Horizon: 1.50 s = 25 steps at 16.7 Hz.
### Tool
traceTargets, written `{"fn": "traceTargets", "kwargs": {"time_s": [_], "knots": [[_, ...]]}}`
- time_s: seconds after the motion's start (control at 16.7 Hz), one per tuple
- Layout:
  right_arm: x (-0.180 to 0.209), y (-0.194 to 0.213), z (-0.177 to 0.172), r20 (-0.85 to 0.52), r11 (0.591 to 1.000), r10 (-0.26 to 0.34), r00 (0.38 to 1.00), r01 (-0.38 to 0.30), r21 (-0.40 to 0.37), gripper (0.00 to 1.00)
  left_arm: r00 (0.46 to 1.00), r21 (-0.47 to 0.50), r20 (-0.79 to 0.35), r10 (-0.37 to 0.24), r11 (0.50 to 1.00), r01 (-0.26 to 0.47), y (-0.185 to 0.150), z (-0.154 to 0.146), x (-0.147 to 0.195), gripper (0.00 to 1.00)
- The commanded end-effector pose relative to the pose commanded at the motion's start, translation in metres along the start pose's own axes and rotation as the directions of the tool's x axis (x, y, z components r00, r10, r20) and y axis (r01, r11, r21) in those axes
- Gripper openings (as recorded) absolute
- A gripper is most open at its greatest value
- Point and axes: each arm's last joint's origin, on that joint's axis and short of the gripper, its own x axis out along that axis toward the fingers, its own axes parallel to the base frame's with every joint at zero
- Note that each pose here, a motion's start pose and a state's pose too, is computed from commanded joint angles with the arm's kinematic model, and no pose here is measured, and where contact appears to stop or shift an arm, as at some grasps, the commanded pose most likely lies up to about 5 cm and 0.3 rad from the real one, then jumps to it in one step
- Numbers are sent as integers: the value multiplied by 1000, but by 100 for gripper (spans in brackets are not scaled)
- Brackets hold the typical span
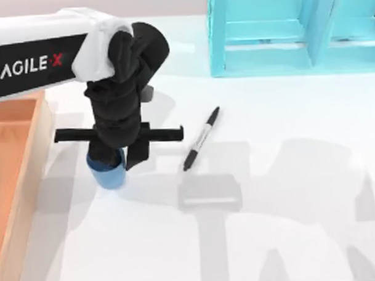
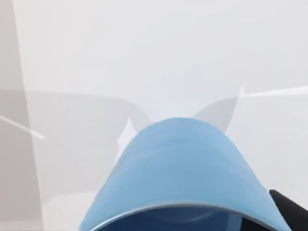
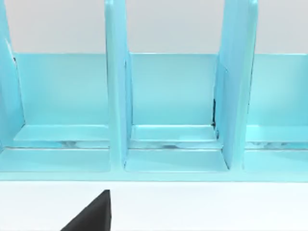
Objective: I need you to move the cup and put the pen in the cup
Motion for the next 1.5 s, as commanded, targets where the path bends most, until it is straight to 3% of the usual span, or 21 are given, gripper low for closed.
{"fn": "traceTargets", "kwargs": {"time_s": [0.06,0.84,1.5], "knots": [[0,0,0,0,1000,0,1000,0,0,100,1000,0,0,0,1000,0,0,0,0,0],[0,0,0,0,1000,0,1000,0,0,100,1000,0,0,0,1000,0,0,0,0,98],[0,0,0,0,1000,0,1000,0,0,100,1000,3,-1,1,1000,-1,-2,1,-3,100]]}}
